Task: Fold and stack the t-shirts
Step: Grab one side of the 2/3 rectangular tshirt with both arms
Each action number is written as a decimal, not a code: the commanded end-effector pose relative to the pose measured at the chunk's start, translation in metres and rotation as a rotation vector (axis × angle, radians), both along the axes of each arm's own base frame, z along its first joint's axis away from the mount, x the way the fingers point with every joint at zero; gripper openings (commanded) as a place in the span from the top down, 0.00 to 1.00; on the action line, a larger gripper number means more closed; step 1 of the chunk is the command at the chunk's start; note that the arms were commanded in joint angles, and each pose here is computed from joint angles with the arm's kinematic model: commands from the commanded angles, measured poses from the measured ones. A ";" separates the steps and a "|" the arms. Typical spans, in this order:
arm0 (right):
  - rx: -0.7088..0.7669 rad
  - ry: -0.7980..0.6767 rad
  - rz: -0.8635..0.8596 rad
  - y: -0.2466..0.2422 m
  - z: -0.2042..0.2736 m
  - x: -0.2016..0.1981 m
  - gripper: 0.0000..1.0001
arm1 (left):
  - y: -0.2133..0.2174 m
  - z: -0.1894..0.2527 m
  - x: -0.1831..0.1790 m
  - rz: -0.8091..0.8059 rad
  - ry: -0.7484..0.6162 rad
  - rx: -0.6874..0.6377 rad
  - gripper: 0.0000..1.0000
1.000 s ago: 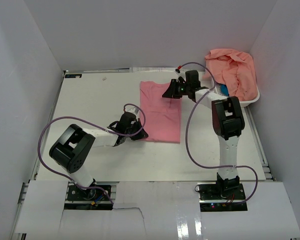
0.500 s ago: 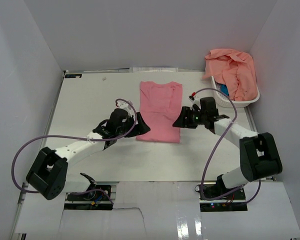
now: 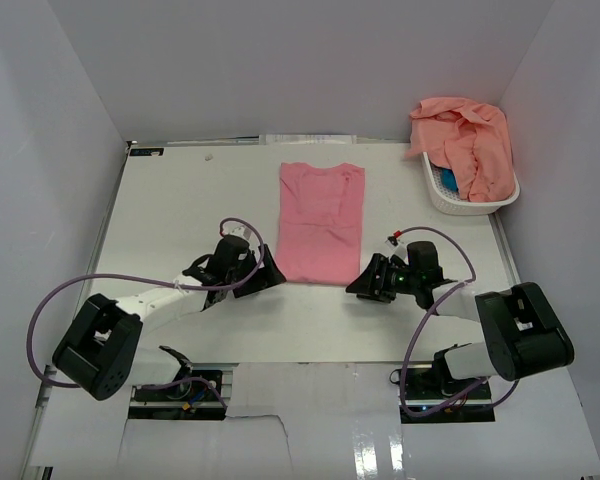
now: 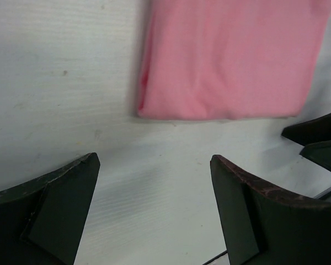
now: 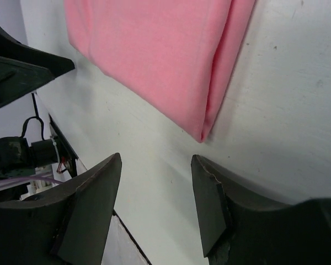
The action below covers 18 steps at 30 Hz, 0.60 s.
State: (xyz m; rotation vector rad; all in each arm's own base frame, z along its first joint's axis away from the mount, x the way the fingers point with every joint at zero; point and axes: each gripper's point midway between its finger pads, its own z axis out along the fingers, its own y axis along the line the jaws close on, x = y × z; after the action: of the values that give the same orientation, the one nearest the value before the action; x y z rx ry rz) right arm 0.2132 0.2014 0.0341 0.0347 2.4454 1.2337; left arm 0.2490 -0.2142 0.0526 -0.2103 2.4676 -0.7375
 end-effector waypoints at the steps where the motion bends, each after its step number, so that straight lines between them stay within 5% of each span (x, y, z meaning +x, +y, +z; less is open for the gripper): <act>1: -0.027 0.033 -0.075 -0.006 -0.022 0.002 0.39 | 0.004 0.002 0.007 0.055 -0.014 -0.031 0.07; 18: -0.115 0.006 -0.190 -0.022 -0.038 0.017 0.46 | 0.003 -0.025 0.011 0.101 0.052 -0.048 0.09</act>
State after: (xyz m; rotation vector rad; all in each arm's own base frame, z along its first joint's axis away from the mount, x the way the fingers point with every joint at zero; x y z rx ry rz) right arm 0.2415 0.1981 0.0317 0.1530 2.3370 1.1658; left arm 0.2671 -0.2132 0.0431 -0.3497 2.4105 -0.7702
